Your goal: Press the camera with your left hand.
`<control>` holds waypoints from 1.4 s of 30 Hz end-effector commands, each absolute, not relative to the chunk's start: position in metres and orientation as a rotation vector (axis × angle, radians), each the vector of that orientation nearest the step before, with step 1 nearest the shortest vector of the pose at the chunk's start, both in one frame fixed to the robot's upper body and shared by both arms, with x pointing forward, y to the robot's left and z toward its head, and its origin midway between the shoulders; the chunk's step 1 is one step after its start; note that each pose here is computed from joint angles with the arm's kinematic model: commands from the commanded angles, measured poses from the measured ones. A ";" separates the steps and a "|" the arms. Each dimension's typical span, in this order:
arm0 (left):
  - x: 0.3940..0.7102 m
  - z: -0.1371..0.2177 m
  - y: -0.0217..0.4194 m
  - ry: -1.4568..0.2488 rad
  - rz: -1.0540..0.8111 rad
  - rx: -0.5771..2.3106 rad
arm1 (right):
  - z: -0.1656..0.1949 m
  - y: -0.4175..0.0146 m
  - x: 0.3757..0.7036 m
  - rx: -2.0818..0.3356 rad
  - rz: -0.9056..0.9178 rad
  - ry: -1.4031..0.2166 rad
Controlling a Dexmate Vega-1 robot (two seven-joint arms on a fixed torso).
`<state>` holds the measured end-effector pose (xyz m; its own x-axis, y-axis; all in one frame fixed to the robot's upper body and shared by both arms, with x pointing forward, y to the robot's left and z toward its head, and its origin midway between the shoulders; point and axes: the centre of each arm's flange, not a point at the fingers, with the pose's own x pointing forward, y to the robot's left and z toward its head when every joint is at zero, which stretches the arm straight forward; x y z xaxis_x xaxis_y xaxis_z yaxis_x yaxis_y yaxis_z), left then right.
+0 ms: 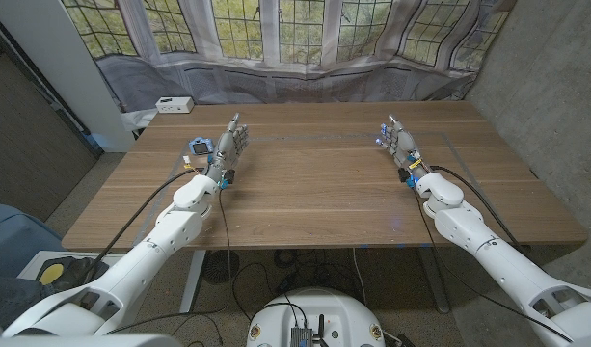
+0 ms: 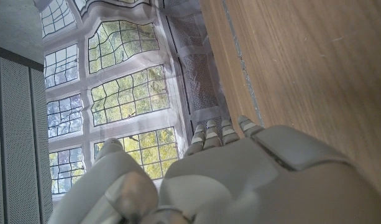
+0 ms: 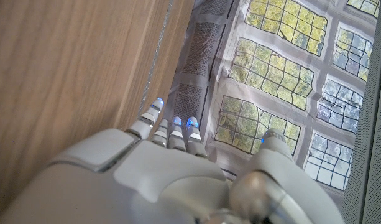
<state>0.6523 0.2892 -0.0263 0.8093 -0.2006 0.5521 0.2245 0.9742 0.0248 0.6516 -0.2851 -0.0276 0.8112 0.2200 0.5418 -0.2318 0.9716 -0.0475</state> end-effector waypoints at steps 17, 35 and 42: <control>0.633 -0.014 0.297 -0.670 -0.197 0.013 | -0.029 -0.286 0.642 -0.015 0.237 -0.646; 0.620 -0.004 0.321 -0.743 -0.101 0.128 | -0.037 -0.277 0.639 -0.001 0.265 -0.645; 0.620 -0.002 0.327 -0.766 -0.093 0.131 | -0.037 -0.276 0.635 0.003 0.254 -0.654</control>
